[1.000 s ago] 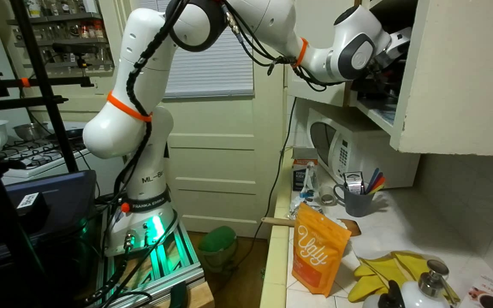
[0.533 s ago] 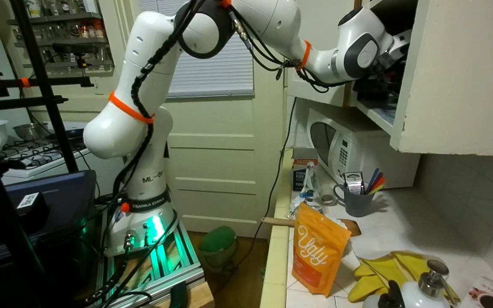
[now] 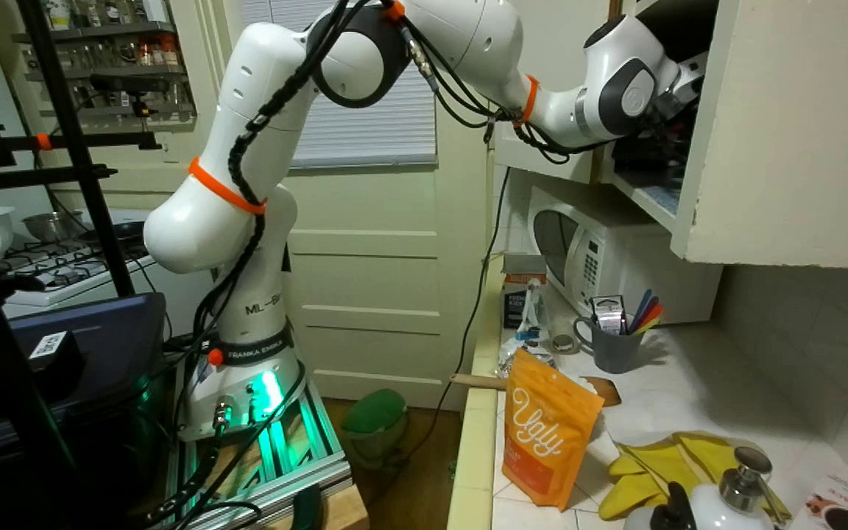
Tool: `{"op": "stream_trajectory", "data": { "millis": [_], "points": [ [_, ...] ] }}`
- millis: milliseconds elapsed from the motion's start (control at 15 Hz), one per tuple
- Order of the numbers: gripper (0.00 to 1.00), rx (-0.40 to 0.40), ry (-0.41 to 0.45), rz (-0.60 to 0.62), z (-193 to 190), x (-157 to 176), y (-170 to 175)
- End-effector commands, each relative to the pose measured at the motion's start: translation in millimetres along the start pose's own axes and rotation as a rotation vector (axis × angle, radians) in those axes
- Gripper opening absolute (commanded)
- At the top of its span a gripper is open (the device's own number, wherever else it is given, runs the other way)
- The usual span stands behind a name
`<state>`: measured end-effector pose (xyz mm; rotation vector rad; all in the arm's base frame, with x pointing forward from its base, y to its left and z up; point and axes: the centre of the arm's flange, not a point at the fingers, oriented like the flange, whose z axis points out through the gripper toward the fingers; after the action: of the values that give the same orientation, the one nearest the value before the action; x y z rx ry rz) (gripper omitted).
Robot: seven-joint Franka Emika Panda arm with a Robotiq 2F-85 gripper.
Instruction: Put the blue cup on the counter
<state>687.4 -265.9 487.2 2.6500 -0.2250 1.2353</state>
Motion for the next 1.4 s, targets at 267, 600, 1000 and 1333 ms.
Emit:
{"op": "stream_trajectory", "data": {
  "millis": [267,600,1000,1333],
  "points": [
    [0.42,-0.007,-0.034,-0.041,-42,-42,-24],
    [0.42,-0.052,-0.017,-0.019,-71,-68,-29],
    [0.42,-0.149,-0.041,0.088,-114,-101,1],
    [0.42,-0.186,-0.024,0.106,-156,-131,5]
  ]
}}
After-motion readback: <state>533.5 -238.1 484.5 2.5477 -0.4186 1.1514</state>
